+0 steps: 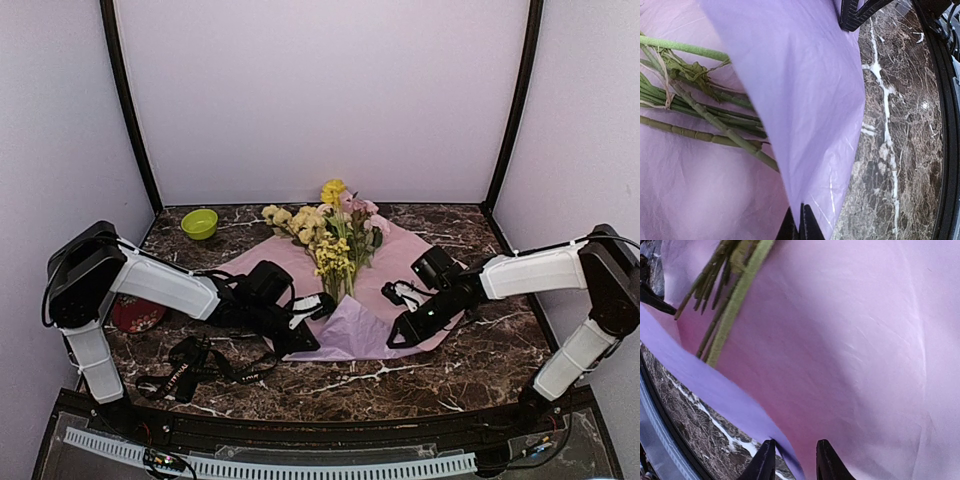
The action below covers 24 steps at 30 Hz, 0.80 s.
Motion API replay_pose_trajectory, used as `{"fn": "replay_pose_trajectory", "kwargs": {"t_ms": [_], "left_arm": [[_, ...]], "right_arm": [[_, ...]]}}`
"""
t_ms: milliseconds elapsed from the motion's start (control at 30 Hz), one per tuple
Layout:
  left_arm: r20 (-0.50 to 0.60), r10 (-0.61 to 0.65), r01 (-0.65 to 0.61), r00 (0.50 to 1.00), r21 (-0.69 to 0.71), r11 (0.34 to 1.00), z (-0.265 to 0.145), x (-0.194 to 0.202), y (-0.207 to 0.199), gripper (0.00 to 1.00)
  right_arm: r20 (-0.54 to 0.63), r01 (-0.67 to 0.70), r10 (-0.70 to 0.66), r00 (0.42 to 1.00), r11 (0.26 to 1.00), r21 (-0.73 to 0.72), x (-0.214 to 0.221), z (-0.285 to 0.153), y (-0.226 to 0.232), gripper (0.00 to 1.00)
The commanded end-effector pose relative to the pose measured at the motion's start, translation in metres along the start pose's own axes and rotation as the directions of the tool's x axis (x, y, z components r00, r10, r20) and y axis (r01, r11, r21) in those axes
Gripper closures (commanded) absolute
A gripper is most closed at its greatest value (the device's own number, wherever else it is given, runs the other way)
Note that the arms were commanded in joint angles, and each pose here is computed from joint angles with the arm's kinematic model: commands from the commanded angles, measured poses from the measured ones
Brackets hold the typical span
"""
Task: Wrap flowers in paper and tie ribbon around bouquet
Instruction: Fold the bottom corner of the flattened wrapping paper at the center of the board.
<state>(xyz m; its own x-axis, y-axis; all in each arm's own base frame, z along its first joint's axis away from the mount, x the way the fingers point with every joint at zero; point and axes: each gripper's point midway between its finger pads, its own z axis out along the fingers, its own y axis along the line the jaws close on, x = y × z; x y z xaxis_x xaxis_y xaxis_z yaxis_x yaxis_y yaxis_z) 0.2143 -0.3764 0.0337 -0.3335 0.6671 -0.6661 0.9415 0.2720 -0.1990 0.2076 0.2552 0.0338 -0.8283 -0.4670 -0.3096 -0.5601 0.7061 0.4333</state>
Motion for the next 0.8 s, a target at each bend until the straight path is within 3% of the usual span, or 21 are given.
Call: {"fn": "replay_pose_trajectory", "kwargs": {"t_ms": [0,100,333,767], "left_arm": [[-0.038,-0.025,0.023,0.999,-0.051,0.998,0.001,0.005,0.009,1.00],[-0.090,-0.044,0.037,0.995,-0.078,0.996,0.003,0.017,0.015,1.00],[-0.191,-0.088,0.072,0.978,-0.093,0.993,0.008,0.038,0.018,1.00],[-0.266,-0.113,0.087,0.957,-0.107,0.990,0.004,0.053,0.017,1.00]], "right_arm": [[0.010,-0.064,0.063,0.998,0.997,0.041,0.007,-0.004,-0.013,0.72],[0.014,-0.079,0.079,0.997,0.996,0.044,0.008,-0.003,-0.015,0.77],[-0.006,-0.159,0.162,0.987,0.975,0.153,0.020,-0.001,-0.041,1.00],[0.004,-0.186,0.190,0.982,0.956,0.227,0.029,-0.012,-0.052,0.99]]}}
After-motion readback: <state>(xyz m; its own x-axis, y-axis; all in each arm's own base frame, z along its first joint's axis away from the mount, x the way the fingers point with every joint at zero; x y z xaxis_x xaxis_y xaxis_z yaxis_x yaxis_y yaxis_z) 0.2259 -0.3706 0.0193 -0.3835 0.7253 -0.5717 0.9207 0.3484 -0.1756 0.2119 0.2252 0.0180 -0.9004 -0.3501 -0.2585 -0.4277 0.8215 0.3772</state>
